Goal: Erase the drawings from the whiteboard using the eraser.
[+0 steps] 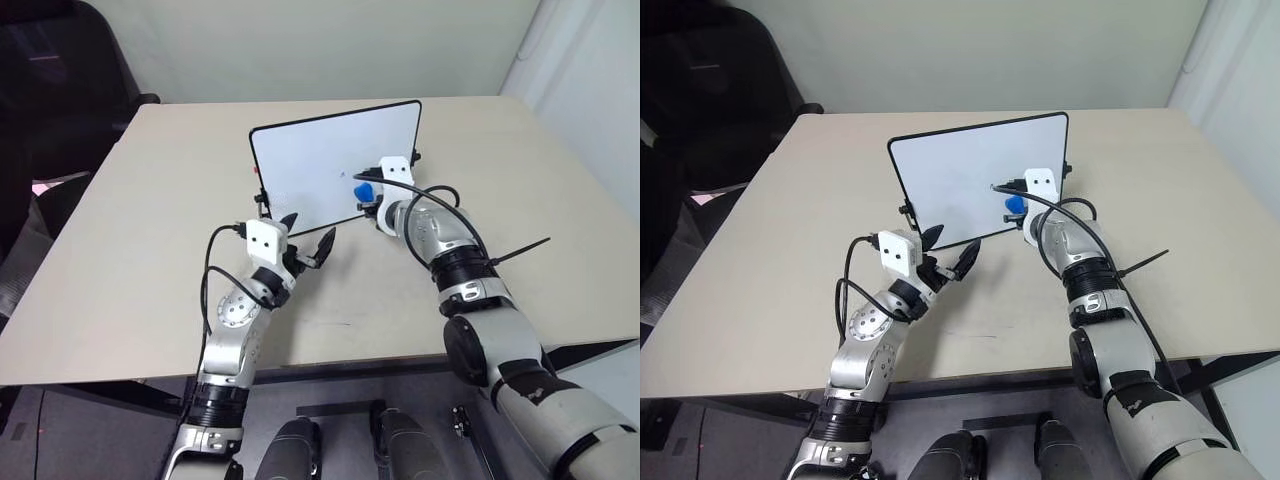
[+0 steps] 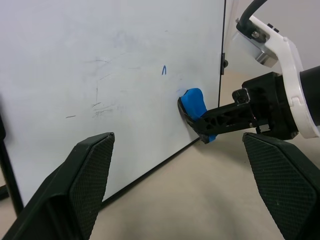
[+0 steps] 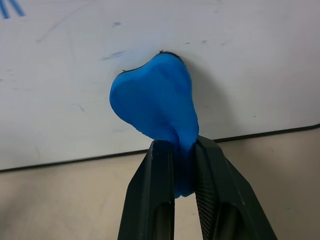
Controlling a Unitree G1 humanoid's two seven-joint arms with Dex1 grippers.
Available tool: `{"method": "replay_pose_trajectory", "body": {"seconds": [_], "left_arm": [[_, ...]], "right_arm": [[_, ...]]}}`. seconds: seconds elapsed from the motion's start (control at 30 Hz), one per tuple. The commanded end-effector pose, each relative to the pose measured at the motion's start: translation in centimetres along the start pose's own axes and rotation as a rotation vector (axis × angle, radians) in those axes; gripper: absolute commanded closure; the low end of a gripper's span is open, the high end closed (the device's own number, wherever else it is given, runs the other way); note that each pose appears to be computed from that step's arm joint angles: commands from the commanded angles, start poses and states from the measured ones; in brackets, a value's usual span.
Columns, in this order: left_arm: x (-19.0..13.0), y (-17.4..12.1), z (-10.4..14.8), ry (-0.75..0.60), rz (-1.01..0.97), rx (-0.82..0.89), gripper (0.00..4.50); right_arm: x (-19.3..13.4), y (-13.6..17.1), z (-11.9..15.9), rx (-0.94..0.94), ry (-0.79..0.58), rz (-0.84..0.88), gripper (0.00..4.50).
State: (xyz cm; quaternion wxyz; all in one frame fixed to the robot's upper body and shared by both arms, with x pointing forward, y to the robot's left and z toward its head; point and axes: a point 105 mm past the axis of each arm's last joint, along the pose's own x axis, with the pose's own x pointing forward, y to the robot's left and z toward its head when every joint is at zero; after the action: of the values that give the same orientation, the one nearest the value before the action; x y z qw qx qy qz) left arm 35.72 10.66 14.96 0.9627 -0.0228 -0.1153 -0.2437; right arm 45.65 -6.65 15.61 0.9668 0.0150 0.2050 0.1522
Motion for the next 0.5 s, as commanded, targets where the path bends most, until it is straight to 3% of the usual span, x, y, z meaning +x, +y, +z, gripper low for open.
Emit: {"method": "replay_pose_trajectory", "body": {"seconds": [0.03,0.3,0.5], "left_arm": [[0.3,-0.1,1.2,-0.045,-0.010,0.015,0.00],[0.4,-0.3,1.2,-0.046,-0.017,0.014,0.00],[0.4,-0.4,1.2,-0.047,-0.016,0.015,0.00]], "right_arm": [[-0.5,0.0,2.2,-0.023,-0.066,-0.014,4.20],[-1.4,5.0,3.0,-0.125,-0.102,0.174,4.20],[-2.3,5.9,4.7,-0.132,-0.149,0.200,4.20]]}}
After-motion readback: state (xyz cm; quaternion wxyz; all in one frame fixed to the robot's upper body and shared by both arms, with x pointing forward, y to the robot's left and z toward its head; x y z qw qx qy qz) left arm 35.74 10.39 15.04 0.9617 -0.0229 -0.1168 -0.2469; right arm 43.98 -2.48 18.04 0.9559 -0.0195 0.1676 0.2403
